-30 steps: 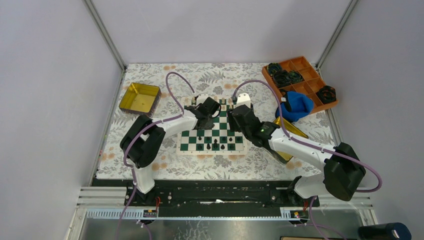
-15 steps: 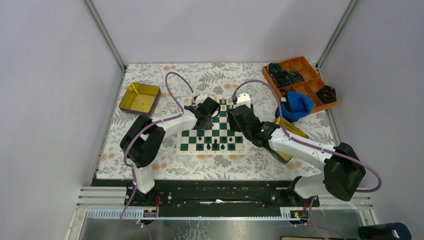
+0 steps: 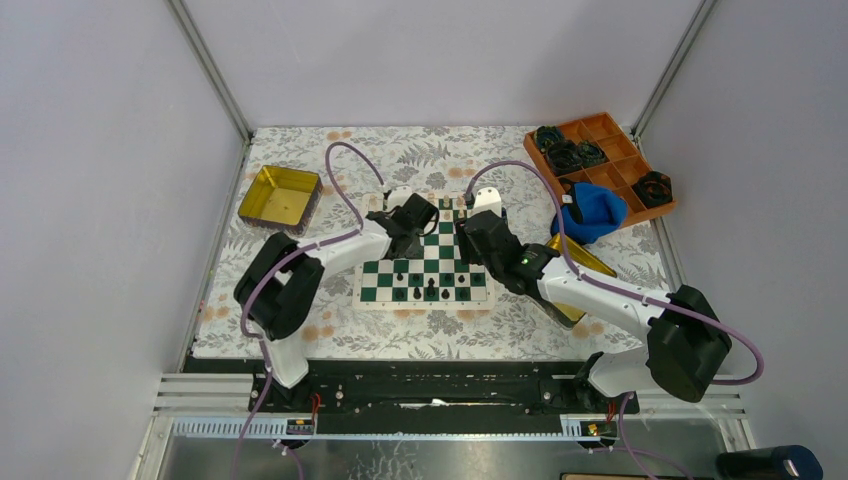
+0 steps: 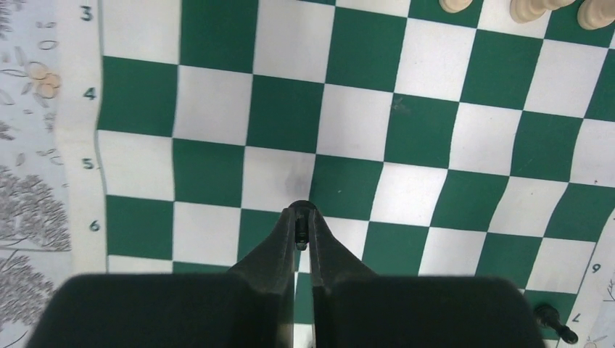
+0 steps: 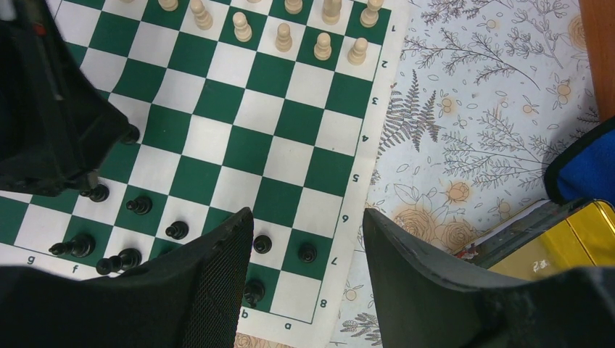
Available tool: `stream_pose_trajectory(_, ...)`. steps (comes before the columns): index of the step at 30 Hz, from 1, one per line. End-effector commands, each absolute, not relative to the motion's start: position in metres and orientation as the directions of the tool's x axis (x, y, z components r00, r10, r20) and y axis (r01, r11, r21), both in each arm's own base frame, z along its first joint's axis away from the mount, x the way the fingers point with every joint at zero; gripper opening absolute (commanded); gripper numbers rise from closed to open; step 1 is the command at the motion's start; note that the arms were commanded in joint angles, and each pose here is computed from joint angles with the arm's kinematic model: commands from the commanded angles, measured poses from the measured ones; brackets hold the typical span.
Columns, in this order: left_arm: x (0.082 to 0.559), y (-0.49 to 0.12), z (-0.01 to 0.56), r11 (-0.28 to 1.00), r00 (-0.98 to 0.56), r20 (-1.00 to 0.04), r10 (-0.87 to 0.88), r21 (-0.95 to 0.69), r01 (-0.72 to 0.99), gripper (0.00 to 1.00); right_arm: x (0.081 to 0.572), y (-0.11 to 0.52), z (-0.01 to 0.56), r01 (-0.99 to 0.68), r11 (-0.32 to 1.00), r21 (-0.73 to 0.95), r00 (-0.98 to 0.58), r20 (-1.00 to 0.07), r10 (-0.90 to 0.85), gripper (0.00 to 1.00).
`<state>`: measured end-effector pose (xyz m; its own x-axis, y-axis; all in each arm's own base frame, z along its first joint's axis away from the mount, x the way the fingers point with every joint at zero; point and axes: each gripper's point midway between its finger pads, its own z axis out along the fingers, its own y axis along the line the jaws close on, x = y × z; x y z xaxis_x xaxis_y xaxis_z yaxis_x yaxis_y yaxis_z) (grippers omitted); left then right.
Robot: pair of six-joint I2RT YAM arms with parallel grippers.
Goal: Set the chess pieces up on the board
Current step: Pick up the chess piece from the chessboard, then place the chess piece on the chessboard.
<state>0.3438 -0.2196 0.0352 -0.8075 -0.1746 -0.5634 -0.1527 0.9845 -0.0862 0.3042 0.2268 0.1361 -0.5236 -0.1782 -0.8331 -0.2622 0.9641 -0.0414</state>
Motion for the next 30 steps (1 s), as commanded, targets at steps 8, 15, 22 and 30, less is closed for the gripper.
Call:
stream_pose_trajectory(8, 0.32, -0.173, 0.081, 0.963, -0.716, -0.651, -0.252, -0.096, -0.251, 0.0, 0.311, 0.22, 0.159, -0.218, 0.976, -0.016, -0.479, -0.869, -0.121, 0.63)
stream_pose_trajectory(15, 0.283, -0.153, 0.079, 0.929, -0.685, -0.631, -0.364, -0.192, -0.317, 0.0, 0.308, 0.219, 0.159, -0.223, 0.975, -0.008, -0.483, -0.868, -0.118, 0.63)
stream_pose_trajectory(22, 0.254, -0.146, 0.07, 0.913, -0.687, -0.602, -0.406, -0.243, -0.327, 0.0, 0.307, 0.222, 0.152, -0.231, 0.973, 0.0, -0.499, -0.858, -0.119, 0.63)
stream_pose_trajectory(30, 0.239, -0.161, 0.061, 0.934, -0.724, -0.59, -0.357, -0.225, -0.277, 0.0, 0.307, 0.221, 0.146, -0.229, 0.973, -0.011, -0.508, -0.852, -0.128, 0.63)
